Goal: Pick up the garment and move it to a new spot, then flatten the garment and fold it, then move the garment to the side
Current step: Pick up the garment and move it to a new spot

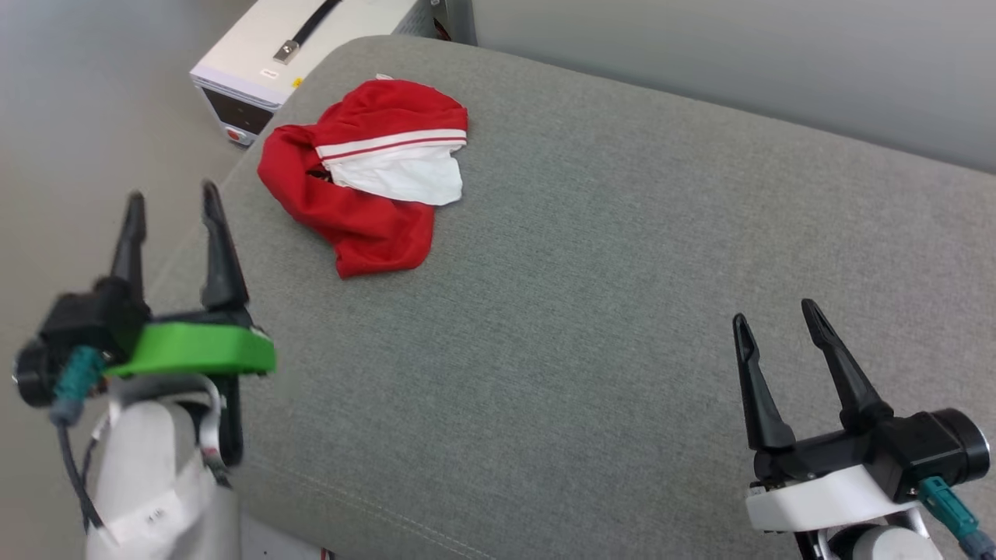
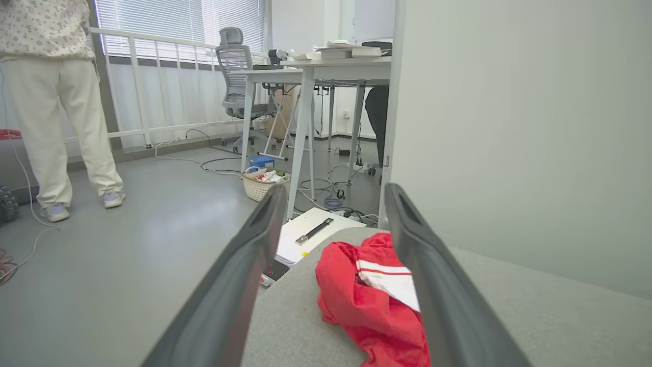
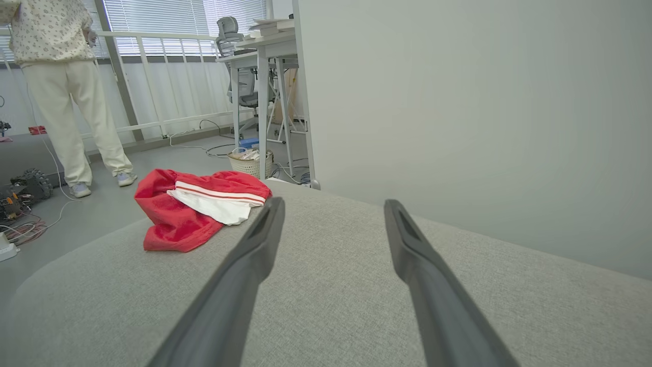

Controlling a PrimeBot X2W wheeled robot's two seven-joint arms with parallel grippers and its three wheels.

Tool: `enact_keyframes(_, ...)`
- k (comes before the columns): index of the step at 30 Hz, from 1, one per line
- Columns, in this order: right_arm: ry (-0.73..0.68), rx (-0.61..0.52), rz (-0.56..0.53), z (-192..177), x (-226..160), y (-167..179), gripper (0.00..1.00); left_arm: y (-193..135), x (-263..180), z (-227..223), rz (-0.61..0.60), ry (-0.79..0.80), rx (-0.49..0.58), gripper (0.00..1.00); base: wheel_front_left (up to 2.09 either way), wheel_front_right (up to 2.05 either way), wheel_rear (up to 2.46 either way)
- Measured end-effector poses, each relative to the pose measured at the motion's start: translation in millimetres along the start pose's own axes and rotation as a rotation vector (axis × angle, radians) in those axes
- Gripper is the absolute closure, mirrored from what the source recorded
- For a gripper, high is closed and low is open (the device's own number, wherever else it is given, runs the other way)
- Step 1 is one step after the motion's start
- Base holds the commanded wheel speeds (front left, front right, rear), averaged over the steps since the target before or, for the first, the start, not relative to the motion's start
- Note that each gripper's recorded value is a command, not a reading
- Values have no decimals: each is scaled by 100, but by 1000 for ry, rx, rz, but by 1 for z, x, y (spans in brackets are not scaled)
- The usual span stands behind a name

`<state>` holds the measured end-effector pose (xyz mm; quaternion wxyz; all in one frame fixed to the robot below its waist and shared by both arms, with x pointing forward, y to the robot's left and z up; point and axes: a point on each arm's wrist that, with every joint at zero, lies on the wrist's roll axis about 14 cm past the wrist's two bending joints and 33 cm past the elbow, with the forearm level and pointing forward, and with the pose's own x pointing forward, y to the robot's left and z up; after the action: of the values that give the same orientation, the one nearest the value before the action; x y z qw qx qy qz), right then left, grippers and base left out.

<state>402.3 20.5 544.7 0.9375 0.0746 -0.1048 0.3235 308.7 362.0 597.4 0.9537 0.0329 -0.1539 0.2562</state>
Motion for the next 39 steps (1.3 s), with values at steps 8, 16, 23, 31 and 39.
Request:
enact_keyframes(8,-17,-35,-34,-6,9,-33,0,-19,96,24,-99,-104,29,0,0,0,0)
enact_keyframes(16,-10,-53,-92,-23,10,-70,0,-80,164,-46,-283,146,63,0,0,0,0)
enact_keyframes(23,18,-52,-130,-43,9,-91,0,-107,158,-155,-378,693,118,0,0,0,0)
enact_keyframes(31,54,-63,-176,-61,1,-113,0,-98,103,-241,-422,1224,259,0,0,0,0)
enact_keyframes(39,96,-61,-203,-80,-6,-125,0,-90,78,-282,-428,1406,363,0,0,0,0)
